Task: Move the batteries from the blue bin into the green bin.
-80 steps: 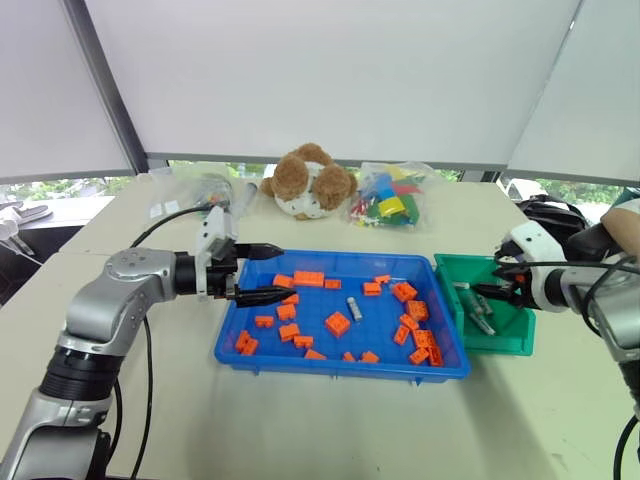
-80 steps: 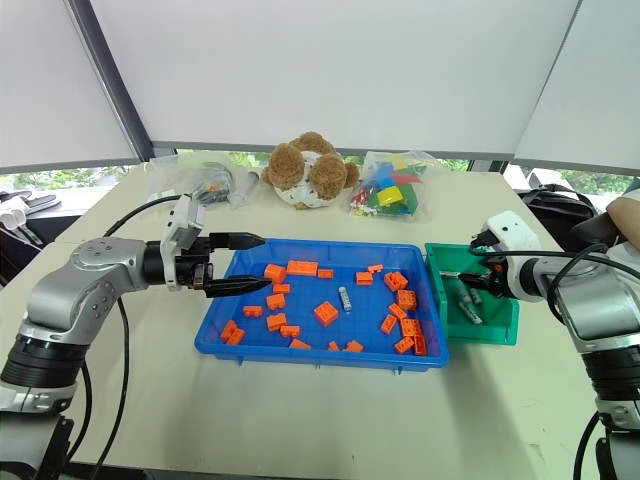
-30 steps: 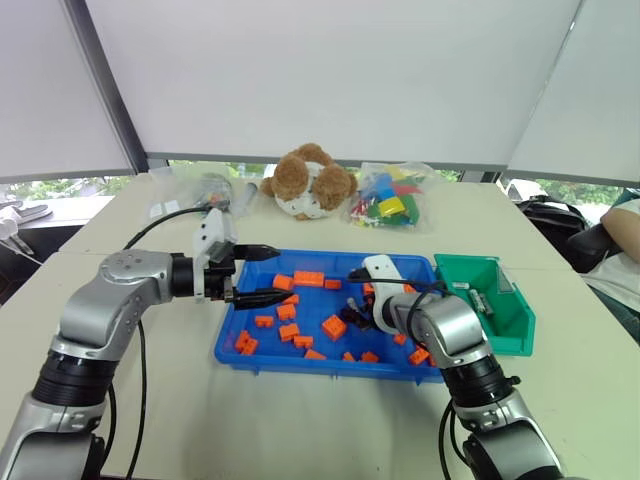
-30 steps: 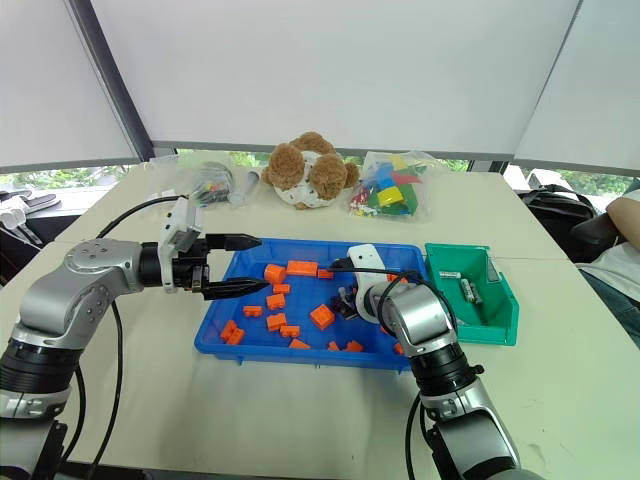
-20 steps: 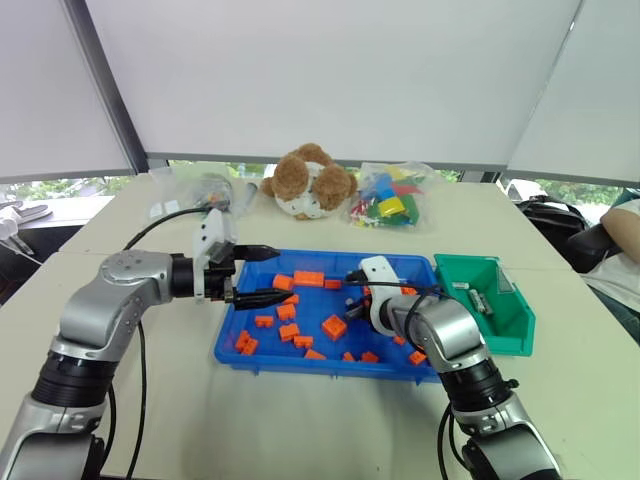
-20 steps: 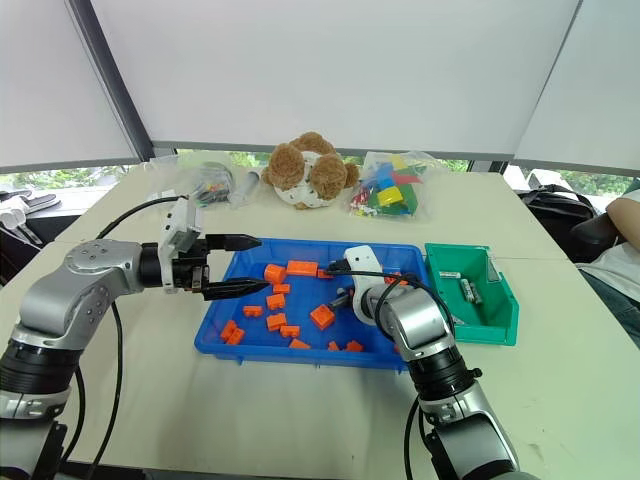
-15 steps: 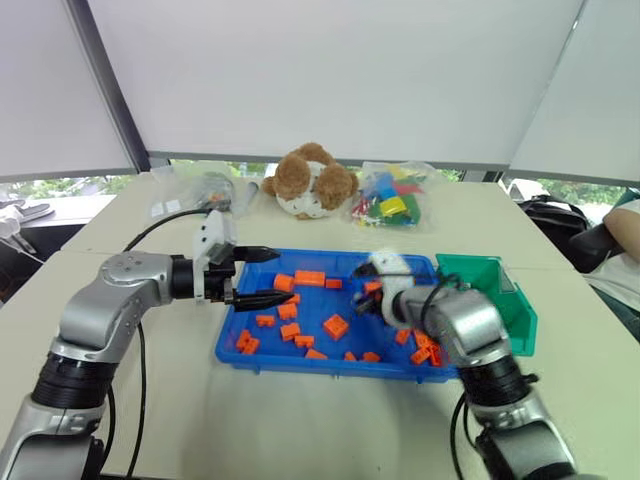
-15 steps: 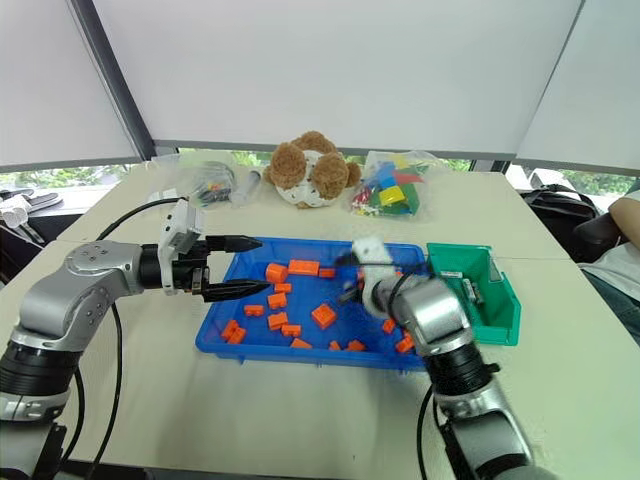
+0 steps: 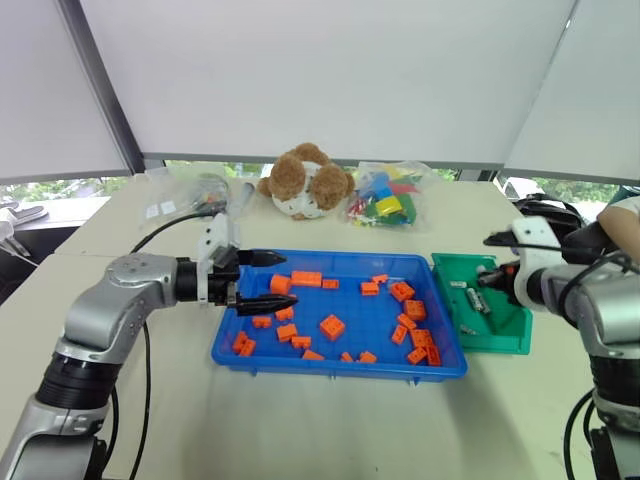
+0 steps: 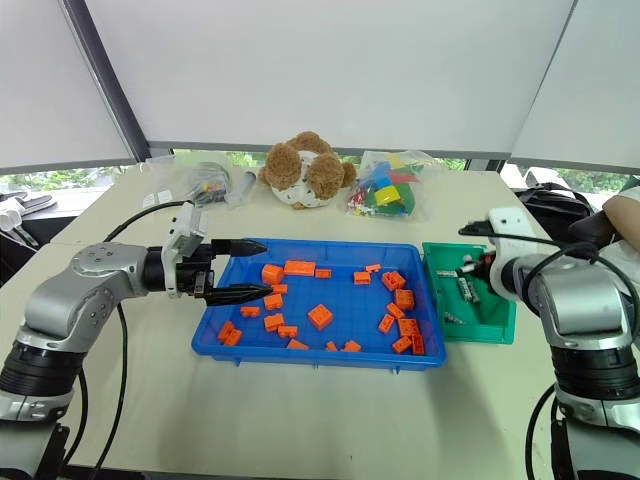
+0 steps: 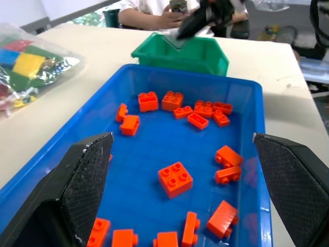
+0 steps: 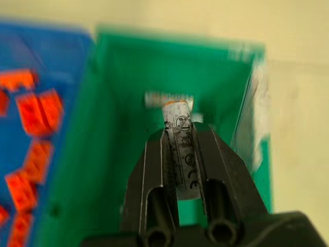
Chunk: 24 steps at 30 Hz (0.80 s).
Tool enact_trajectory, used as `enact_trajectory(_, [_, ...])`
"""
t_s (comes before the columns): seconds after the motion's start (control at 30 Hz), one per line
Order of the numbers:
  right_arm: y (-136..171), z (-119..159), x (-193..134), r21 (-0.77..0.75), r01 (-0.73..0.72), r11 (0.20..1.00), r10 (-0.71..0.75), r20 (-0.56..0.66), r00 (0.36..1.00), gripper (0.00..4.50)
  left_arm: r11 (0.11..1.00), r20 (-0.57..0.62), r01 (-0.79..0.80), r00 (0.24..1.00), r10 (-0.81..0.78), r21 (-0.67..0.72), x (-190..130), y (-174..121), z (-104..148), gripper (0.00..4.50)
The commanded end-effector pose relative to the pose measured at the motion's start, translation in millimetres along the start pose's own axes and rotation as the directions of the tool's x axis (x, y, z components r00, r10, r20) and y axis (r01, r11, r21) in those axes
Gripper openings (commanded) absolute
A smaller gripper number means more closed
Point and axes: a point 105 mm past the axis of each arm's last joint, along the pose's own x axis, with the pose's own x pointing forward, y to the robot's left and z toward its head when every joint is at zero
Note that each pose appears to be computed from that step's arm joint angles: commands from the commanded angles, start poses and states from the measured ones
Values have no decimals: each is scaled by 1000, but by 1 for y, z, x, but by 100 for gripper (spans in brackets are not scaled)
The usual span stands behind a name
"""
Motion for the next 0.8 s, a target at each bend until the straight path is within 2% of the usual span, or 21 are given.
enact_trajectory(0.03, [-1,8,-5,-1,-24,1000,24,63,998,151,1000,27,2,1000,-3,29,-2,1,13,450])
enact_trajectory(0.2, [-5,14,-11,-39,-15,999,18,83,996,414,1000,26,0,1000,0,16,-5,0,14,450])
enact_trajectory(0.23, [-5,21,-17,-92,-10,996,19,98,995,444,1000,26,-2,1000,1,11,-7,0,14,450])
enact_trajectory(0.3, [0,33,-26,-176,-27,984,51,132,990,444,1000,26,-5,1000,5,5,-9,0,14,450])
enact_trajectory(0.37, [19,51,-45,-265,-125,956,180,195,964,444,1000,25,-14,1000,13,0,-11,1,15,450])
enact_trajectory(0.43, [46,63,-66,-373,-250,894,350,228,909,444,1000,21,-19,1000,20,-3,-15,2,15,450])
enact_trajectory(0.53, [69,63,-87,-480,-372,794,515,207,832,444,1000,1,-26,1000,26,-1,-19,3,12,450])
enact_trajectory(0.67, [87,55,-95,-541,-430,723,585,148,797,444,1000,-6,-28,1000,28,0,-21,1,10,450])
enact_trajectory(0.8, [91,52,-99,-551,-433,713,593,147,791,444,999,-4,-32,999,32,-3,-20,2,10,450])
